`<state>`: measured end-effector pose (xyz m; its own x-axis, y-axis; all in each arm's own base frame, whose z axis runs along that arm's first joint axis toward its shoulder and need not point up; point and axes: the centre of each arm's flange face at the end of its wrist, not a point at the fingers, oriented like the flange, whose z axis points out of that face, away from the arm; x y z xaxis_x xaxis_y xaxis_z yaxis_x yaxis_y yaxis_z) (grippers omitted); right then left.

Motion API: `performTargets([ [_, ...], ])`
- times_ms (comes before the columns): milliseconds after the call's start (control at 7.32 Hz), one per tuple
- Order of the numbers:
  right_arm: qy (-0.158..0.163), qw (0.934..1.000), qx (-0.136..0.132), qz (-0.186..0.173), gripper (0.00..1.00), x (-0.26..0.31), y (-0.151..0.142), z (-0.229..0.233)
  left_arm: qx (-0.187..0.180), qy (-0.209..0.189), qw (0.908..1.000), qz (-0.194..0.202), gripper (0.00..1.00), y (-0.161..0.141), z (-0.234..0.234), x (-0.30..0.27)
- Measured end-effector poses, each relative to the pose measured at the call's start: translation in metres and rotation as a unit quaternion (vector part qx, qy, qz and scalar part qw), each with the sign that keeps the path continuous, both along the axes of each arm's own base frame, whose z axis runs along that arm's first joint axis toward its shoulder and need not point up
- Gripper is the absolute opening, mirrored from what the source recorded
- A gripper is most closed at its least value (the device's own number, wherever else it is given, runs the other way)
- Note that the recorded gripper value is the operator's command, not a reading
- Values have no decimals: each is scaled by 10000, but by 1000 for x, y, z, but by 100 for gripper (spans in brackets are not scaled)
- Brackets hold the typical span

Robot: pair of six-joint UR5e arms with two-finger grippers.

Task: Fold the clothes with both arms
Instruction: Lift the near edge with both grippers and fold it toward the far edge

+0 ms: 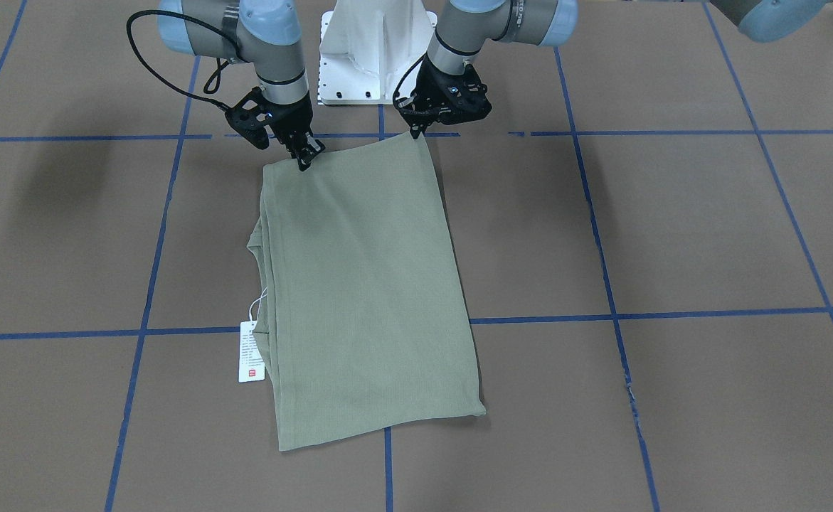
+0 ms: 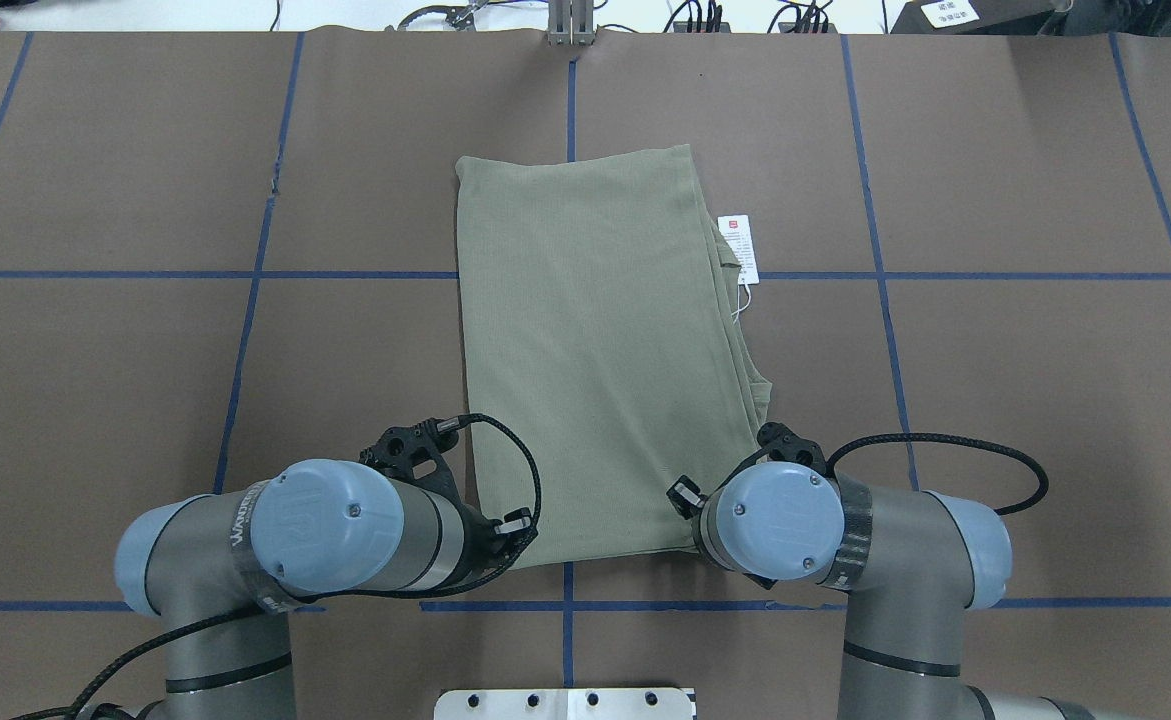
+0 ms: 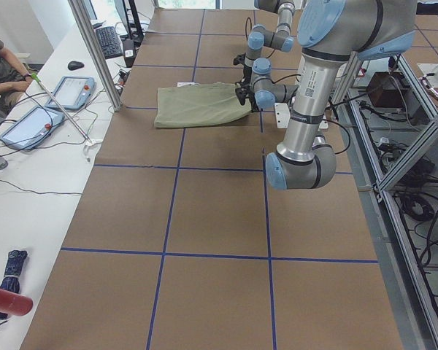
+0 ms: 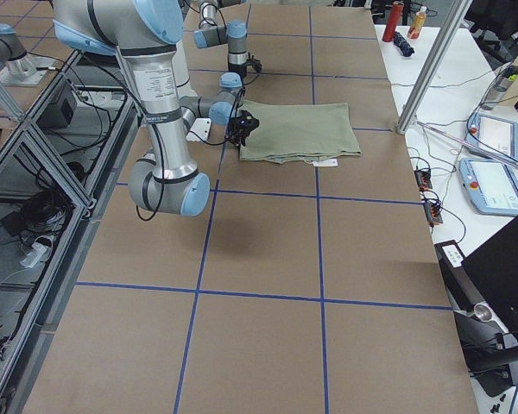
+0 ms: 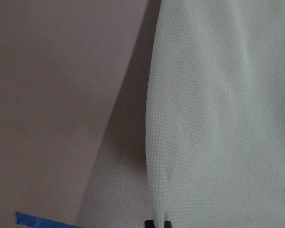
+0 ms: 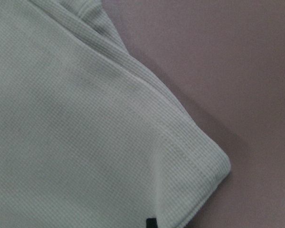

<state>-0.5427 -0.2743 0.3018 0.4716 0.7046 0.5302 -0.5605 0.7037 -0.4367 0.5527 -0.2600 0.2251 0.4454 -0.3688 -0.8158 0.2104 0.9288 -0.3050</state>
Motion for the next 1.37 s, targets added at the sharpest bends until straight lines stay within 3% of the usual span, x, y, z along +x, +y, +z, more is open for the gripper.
performTargets([
  [410,-187,9998,27,36,0,8,-3,-17,7,37,10000,9,0,1,-4,-2],
  [819,-619,9980,13,-123,0,29,10,-49,143,159,9997,77,0,8,-24,-27],
  [1366,-1545,9840,-45,-891,0,84,84,-114,186,249,9985,445,0,64,-59,-106],
])
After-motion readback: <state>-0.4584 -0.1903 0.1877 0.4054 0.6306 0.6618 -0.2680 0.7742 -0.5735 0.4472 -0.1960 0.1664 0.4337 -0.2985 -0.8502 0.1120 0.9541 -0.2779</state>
